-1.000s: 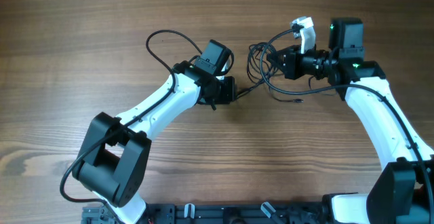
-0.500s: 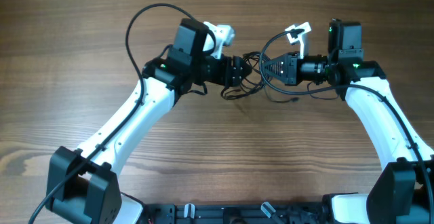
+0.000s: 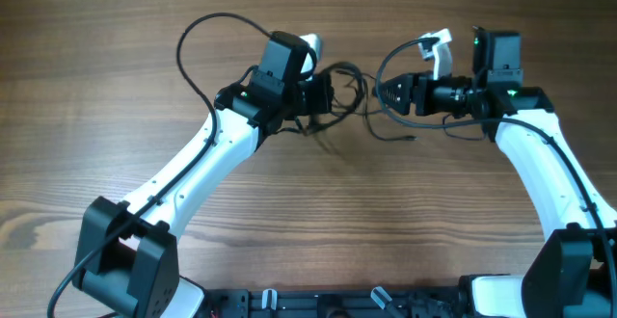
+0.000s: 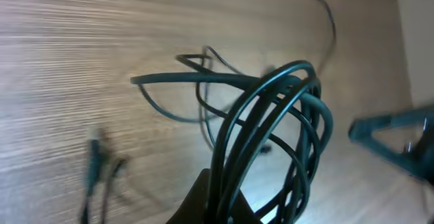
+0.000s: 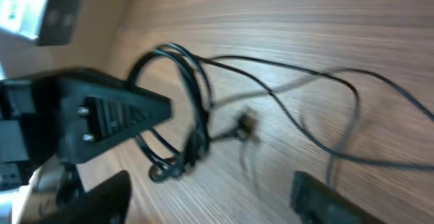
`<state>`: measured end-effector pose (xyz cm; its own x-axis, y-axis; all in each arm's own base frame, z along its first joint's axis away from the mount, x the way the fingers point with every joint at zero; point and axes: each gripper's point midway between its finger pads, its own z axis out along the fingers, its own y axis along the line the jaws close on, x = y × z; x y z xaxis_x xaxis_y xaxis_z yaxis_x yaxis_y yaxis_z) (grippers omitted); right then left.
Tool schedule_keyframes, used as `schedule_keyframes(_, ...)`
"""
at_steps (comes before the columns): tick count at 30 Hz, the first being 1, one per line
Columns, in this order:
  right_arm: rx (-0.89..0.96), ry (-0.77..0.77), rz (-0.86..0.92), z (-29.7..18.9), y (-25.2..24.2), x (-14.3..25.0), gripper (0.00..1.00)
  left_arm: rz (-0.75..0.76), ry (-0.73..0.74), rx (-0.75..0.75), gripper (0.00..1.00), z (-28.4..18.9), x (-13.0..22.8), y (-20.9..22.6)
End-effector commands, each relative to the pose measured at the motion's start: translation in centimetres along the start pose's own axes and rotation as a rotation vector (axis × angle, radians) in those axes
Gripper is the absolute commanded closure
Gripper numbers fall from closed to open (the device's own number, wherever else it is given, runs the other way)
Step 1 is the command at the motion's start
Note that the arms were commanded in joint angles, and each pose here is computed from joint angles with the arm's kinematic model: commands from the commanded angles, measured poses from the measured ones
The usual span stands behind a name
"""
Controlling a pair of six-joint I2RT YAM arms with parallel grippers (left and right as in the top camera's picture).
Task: Untangle cables
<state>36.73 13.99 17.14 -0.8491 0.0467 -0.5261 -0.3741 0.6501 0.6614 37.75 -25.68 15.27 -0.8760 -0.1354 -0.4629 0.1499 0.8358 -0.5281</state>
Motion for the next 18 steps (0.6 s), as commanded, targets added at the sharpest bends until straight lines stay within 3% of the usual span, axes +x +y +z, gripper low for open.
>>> schedule_keyframes(1,0.072,-0.016,0.053,-0.6,-0.7,-0.3,0.16,-0.250,-0.091,-0.040,0.96,0.1,-1.9,0.8)
schedule_keyframes(4,0.067,0.032,0.075,-0.3,-0.3,1.0,0.21,-0.336,-0.132,0.003,0.96,0.0,-3.0,0.0)
schedule_keyframes(5,0.020,0.050,0.068,-0.1,0.7,1.4,0.30,-0.365,-0.149,0.022,0.96,0.0,-3.5,-0.3)
schedule_keyframes(7,-0.086,0.071,-0.018,0.3,2.9,1.8,0.30,-0.432,-0.157,0.037,0.96,0.0,-3.7,-0.5)
schedule_keyframes(10,-0.008,0.053,-0.051,0.5,1.7,1.3,0.32,-0.418,-0.126,0.063,0.96,0.0,-3.3,-1.1)
schedule_keyframes(12,-0.048,0.040,-0.072,0.5,2.4,1.0,0.42,-0.399,-0.121,0.069,0.96,0.0,-3.2,-1.2)
schedule_keyframes(13,-0.079,0.040,-0.098,0.5,2.9,1.0,0.42,-0.391,-0.122,0.071,0.96,0.0,-3.3,-1.3)
schedule_keyframes(17,0.081,0.019,-0.089,0.5,0.2,0.4,0.44,-0.140,-0.077,0.183,0.96,-0.2,-2.8,-3.7)
schedule_keyframes(18,0.108,0.005,-0.102,0.5,-0.2,0.0,0.44,0.002,-0.067,0.194,0.96,-0.2,-2.4,-4.0)
